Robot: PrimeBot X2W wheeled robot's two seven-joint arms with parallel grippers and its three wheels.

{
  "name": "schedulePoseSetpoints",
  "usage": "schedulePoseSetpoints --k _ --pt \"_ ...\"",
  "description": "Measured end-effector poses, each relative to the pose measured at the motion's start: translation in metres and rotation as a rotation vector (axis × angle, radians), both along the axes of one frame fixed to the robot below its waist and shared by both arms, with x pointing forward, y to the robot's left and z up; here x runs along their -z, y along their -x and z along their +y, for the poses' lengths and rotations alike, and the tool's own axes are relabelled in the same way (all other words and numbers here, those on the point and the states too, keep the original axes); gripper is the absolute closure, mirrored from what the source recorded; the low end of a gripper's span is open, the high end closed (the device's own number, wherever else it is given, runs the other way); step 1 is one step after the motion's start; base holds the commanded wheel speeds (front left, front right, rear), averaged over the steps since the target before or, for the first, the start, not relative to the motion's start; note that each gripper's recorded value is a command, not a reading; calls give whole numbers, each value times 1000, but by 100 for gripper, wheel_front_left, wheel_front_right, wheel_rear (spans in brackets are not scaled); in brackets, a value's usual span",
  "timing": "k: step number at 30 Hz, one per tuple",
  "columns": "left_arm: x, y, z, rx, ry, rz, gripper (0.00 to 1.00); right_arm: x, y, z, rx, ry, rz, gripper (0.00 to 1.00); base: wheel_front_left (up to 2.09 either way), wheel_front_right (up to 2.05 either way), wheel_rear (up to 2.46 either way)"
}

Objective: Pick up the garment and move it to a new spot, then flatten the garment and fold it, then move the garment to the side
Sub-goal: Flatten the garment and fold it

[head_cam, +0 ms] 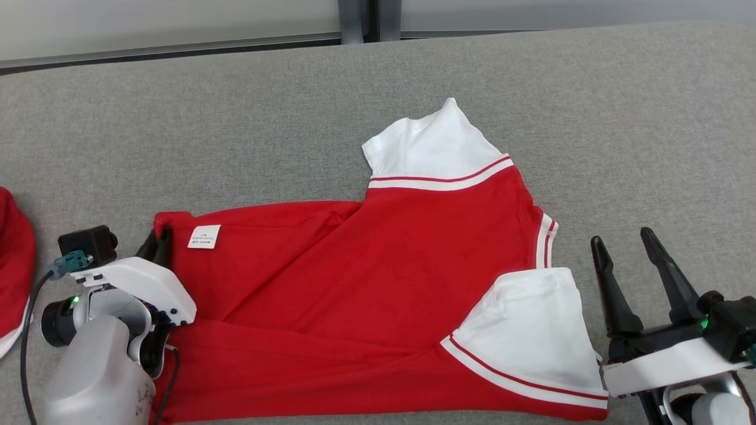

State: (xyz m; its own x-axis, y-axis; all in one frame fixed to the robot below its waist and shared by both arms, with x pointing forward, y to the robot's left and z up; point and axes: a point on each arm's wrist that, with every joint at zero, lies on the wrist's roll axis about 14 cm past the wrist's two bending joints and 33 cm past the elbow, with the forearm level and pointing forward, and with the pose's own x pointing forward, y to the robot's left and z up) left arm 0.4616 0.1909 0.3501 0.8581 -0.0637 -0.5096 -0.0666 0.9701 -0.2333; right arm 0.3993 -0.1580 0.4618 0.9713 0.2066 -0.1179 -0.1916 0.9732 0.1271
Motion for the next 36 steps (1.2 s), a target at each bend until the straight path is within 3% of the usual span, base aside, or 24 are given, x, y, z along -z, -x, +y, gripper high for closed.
schedulePoseSetpoints --k 13,17,22,29,36 --pt "-15 -22 -6 28 -2 -55 100 5 -67 -31 5 53 9 0 0 0 0" --pt "-19 -38 -15 39 10 -90 100 4 -110 -17 -47 56 -3 0 0 0 0" --pt "-10 -42 -15 31 13 -91 100 14 -161 29 -184 71 26 0 0 0 0" --pt "-6 -38 -3 9 -2 -93 100 50 -187 94 -368 124 187 0 0 0 0" --pt "-10 -32 -3 5 6 -102 100 93 -176 92 -423 237 450 0 0 0 0"
